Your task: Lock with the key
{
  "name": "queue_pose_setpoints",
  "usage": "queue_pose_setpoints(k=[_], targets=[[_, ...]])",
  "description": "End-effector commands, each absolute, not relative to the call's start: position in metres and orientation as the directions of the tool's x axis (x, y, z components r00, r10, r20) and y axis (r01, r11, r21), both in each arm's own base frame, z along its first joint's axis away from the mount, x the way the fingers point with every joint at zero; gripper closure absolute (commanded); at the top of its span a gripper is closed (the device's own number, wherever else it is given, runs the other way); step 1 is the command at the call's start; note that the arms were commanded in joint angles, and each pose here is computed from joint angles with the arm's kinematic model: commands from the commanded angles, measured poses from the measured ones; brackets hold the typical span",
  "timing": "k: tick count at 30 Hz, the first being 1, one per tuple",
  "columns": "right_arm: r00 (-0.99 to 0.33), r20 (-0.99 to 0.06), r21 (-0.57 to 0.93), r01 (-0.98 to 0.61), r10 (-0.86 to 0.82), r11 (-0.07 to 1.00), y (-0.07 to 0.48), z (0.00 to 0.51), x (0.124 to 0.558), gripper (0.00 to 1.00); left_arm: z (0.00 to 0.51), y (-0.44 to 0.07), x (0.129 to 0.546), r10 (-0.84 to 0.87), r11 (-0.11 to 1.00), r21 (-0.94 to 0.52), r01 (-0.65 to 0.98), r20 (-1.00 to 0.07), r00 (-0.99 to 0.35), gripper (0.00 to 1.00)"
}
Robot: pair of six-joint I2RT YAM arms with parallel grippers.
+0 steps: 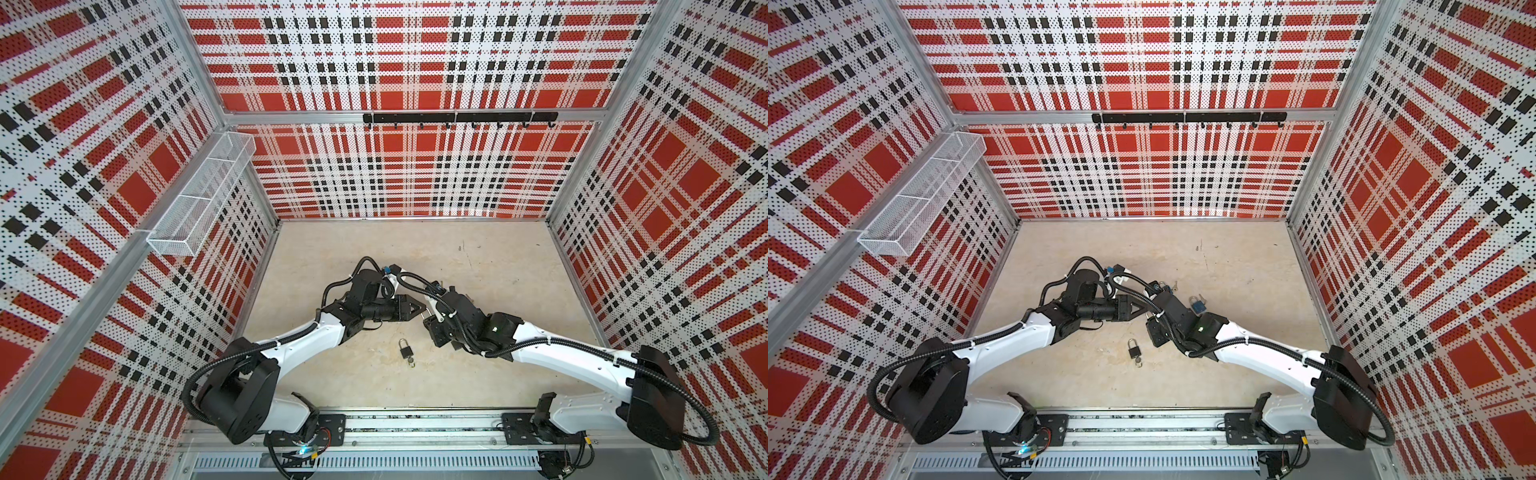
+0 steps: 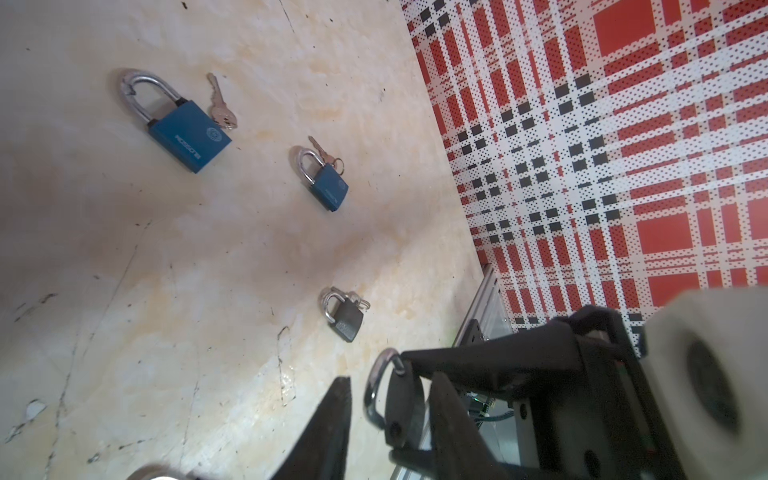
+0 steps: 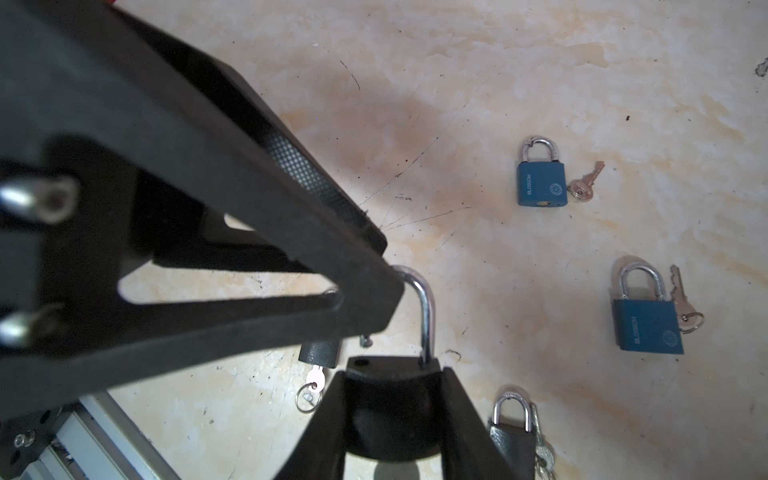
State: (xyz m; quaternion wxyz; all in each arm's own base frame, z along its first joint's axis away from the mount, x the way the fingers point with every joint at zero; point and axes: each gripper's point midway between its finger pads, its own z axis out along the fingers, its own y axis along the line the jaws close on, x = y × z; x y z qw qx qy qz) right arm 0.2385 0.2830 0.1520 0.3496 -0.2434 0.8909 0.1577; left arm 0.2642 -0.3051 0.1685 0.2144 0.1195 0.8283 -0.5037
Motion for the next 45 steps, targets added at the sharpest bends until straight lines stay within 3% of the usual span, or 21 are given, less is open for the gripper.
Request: queue_pose_setpoints(k=[1, 16, 22, 28, 29, 32, 34, 41, 45], targets=[[-0.606, -0.747, 0.138, -0.545, -0.274, 0.827, 0.286, 0.169, 0.244, 0.87, 0.182, -0.317, 0.264, -0.005, 0.419, -0.789, 0.450, -0.497, -0.868, 0.66], [-0.610, -0.746, 0.165, -0.558, -0.268, 0.813, 0.290, 0.173, 0.242, 0.87, 0.180, -0.326, 0.262, 0.019, 0.405, -0.788, 0.463, -0.499, -0.866, 0.80], [-0.609, -0.749, 0.173, -0.559, -0.260, 0.811, 0.290, 0.176, 0.242, 0.87, 0.176, -0.328, 0.262, 0.025, 0.408, -0.788, 0.462, -0.496, -0.868, 1.00], [-0.608, -0.754, 0.182, -0.557, -0.248, 0.810, 0.290, 0.179, 0.242, 0.85, 0.173, -0.327, 0.264, 0.014, 0.419, -0.786, 0.455, -0.496, -0.868, 1.00], [-0.610, -0.754, 0.187, -0.553, -0.242, 0.812, 0.289, 0.179, 0.242, 0.83, 0.174, -0.327, 0.265, 0.007, 0.422, -0.785, 0.454, -0.498, -0.867, 1.00], [-0.626, -0.751, 0.223, -0.540, -0.210, 0.812, 0.285, 0.181, 0.244, 0.63, 0.180, -0.324, 0.269, -0.028, 0.431, -0.781, 0.452, -0.512, -0.858, 1.00], [-0.641, -0.749, 0.266, -0.524, -0.169, 0.809, 0.279, 0.182, 0.245, 0.57, 0.184, -0.321, 0.274, -0.065, 0.445, -0.779, 0.441, -0.519, -0.852, 1.00], [-0.680, -0.728, 0.529, -0.474, 0.089, 0.704, 0.245, 0.194, 0.247, 0.52, 0.192, -0.307, 0.287, -0.208, 0.535, -0.749, 0.391, -0.565, -0.798, 1.00], [-0.648, -0.735, 0.601, -0.484, 0.201, 0.636, 0.227, 0.205, 0.250, 0.52, 0.207, -0.306, 0.290, -0.292, 0.554, -0.753, 0.354, -0.575, -0.765, 1.00]])
